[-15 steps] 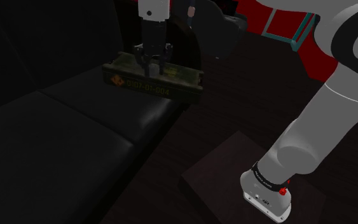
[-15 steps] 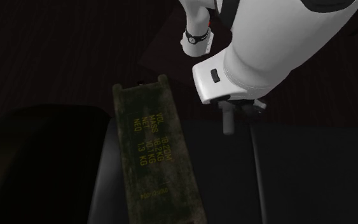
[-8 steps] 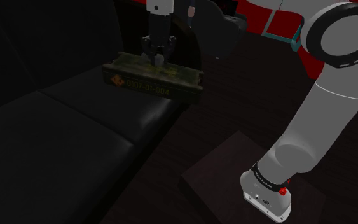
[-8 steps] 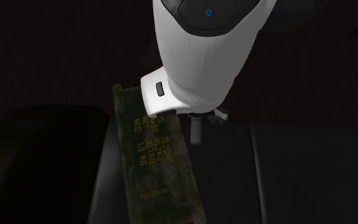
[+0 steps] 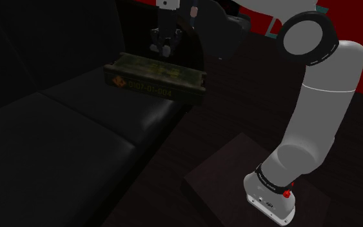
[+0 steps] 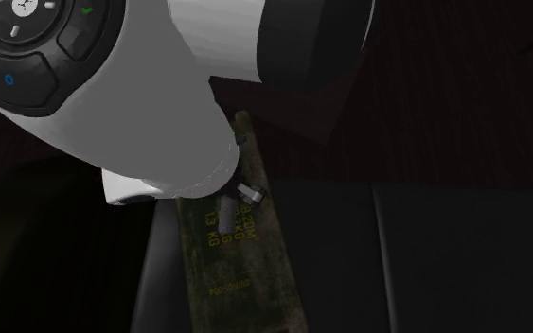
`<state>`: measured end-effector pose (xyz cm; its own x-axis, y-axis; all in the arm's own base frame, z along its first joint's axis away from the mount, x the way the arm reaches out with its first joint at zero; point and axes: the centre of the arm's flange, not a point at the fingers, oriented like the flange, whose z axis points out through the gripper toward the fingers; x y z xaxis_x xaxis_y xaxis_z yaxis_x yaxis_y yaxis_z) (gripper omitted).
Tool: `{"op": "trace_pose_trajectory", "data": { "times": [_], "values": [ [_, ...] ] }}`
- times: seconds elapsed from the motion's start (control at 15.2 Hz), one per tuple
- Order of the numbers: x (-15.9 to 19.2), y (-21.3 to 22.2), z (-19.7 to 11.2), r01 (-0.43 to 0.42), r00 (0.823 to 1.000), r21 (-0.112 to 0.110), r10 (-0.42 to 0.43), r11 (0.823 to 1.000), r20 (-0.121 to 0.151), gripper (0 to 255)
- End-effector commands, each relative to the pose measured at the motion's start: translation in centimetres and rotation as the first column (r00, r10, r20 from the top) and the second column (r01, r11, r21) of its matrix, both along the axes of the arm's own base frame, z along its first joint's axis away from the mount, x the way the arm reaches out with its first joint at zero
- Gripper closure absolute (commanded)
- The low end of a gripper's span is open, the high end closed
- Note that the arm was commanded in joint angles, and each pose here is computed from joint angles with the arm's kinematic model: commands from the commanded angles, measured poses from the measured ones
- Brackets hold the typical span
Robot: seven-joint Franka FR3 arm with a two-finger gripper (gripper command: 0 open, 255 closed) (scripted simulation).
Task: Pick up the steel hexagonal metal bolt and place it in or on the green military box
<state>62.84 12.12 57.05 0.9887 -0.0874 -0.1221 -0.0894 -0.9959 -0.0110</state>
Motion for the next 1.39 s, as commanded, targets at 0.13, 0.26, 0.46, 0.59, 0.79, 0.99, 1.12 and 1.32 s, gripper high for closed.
{"op": "trace_pose_trajectory", "data": {
  "times": [0.13, 0.26, 0.46, 0.59, 0.79, 0.99, 1.12, 1.32],
  "values": [
    [1.2, -1.3, -1.1, -0.001, 1.0, 0.0, 0.001, 1.0, 0.001, 255],
    [1.2, -1.3, -2.2, -0.001, 1.0, 0.0, 0.001, 1.0, 0.001, 255],
    [1.2, -1.3, -3.8, -0.001, 1.0, 0.0, 0.001, 1.0, 0.001, 255],
    [1.2, -1.3, -4.8, -0.001, 1.0, 0.0, 0.001, 1.0, 0.001, 255],
    [1.2, -1.3, -6.4, -0.001, 1.0, 0.0, 0.001, 1.0, 0.001, 255],
    [1.2, -1.3, -7.3, -0.001, 1.0, 0.0, 0.001, 1.0, 0.001, 255],
    [1.2, -1.3, -7.3, -0.001, 1.0, 0.0, 0.001, 1.0, 0.001, 255],
    [1.2, -1.3, -7.3, -0.001, 1.0, 0.0, 0.001, 1.0, 0.001, 255]
  ]
}}
